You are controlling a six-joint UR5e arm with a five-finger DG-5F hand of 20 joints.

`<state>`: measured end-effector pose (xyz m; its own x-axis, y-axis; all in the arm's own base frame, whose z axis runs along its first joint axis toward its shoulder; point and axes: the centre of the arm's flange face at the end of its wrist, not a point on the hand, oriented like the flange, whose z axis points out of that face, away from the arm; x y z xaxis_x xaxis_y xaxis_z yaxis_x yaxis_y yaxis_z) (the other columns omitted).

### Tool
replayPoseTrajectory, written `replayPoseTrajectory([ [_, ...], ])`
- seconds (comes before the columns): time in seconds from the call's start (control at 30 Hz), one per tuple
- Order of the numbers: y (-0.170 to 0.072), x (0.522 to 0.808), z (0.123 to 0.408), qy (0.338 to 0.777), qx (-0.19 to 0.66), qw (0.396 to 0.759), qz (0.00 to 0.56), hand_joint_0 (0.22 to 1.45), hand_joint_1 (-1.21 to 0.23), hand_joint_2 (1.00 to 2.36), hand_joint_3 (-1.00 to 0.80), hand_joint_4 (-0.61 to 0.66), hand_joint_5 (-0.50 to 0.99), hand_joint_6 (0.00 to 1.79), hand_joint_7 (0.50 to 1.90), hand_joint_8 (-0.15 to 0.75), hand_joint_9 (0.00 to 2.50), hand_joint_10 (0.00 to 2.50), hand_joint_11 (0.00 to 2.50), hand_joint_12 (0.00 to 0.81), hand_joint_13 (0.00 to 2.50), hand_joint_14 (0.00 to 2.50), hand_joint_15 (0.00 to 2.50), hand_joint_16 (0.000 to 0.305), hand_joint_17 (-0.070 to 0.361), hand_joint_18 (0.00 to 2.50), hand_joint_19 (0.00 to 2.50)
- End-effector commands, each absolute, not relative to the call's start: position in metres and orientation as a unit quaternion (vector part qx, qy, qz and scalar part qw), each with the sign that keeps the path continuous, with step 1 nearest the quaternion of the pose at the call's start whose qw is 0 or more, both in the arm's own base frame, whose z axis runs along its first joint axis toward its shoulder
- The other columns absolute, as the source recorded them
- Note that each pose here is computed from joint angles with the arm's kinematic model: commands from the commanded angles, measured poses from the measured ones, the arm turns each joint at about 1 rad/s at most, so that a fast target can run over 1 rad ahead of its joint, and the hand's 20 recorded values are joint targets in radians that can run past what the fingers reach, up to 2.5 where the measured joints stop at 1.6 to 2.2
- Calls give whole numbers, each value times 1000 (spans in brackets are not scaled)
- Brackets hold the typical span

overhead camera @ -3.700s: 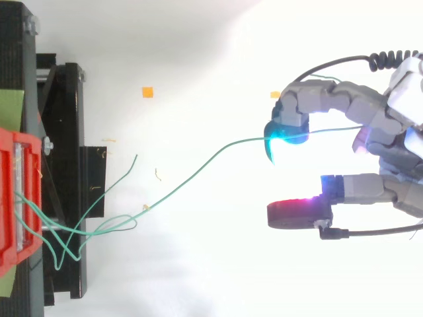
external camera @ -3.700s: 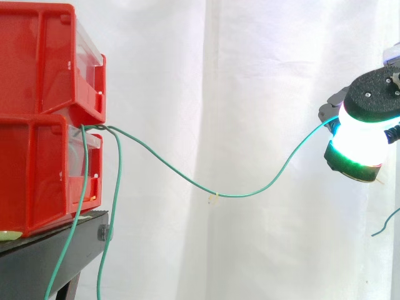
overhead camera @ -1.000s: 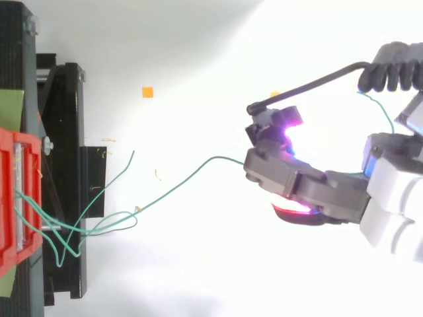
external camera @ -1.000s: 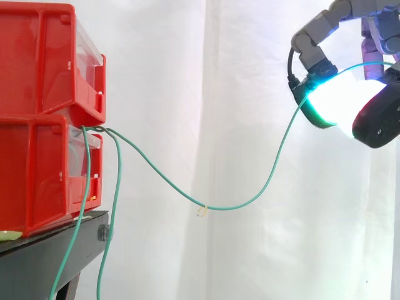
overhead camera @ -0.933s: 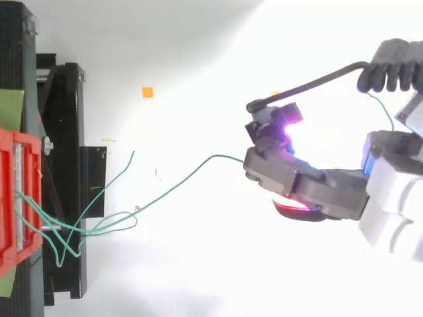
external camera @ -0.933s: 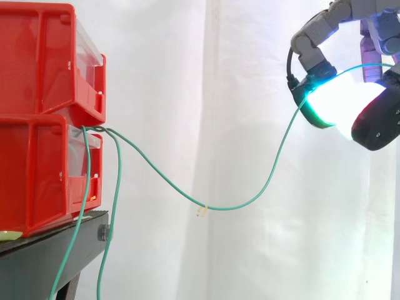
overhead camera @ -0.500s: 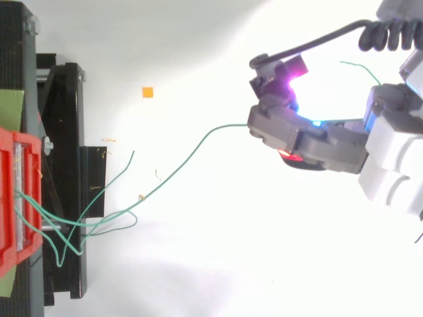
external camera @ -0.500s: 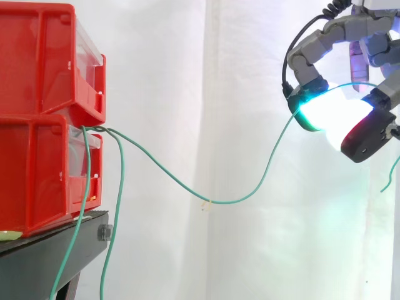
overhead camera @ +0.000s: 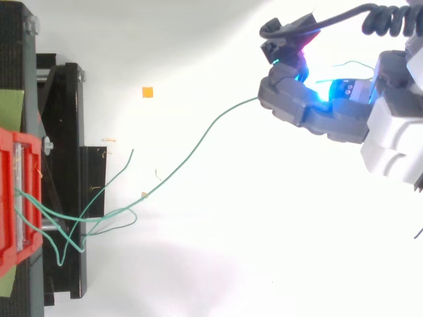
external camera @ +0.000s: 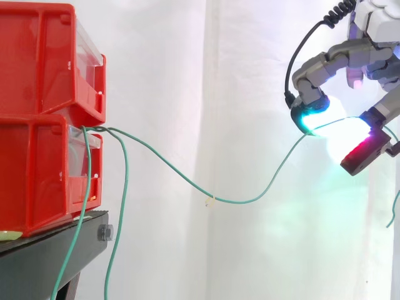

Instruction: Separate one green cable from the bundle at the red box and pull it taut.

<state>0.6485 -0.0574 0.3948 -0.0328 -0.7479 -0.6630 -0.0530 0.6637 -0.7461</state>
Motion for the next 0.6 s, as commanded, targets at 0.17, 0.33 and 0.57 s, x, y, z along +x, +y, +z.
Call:
replayPoseTrajectory([
  [0.17, -61, 649, 396, 667, -283, 638, -262, 644, -654, 1000, -500, 50, 139, 500, 1432, 44, 2490, 2500, 336, 427, 2500, 27, 1514, 49, 109, 1693, 177],
  [0.33, -61, 654, 400, 679, -203, 677, -200, 644, -656, 1000, -500, 50, 139, 500, 1431, 44, 2495, 2500, 299, 421, 2500, 27, 1511, 49, 109, 1693, 183],
  [0.57, -58, 657, 403, 691, -104, 702, -134, 649, -654, 1000, -500, 52, 139, 500, 1427, 45, 2491, 2500, 326, 422, 2500, 27, 1507, 48, 109, 1697, 184],
])
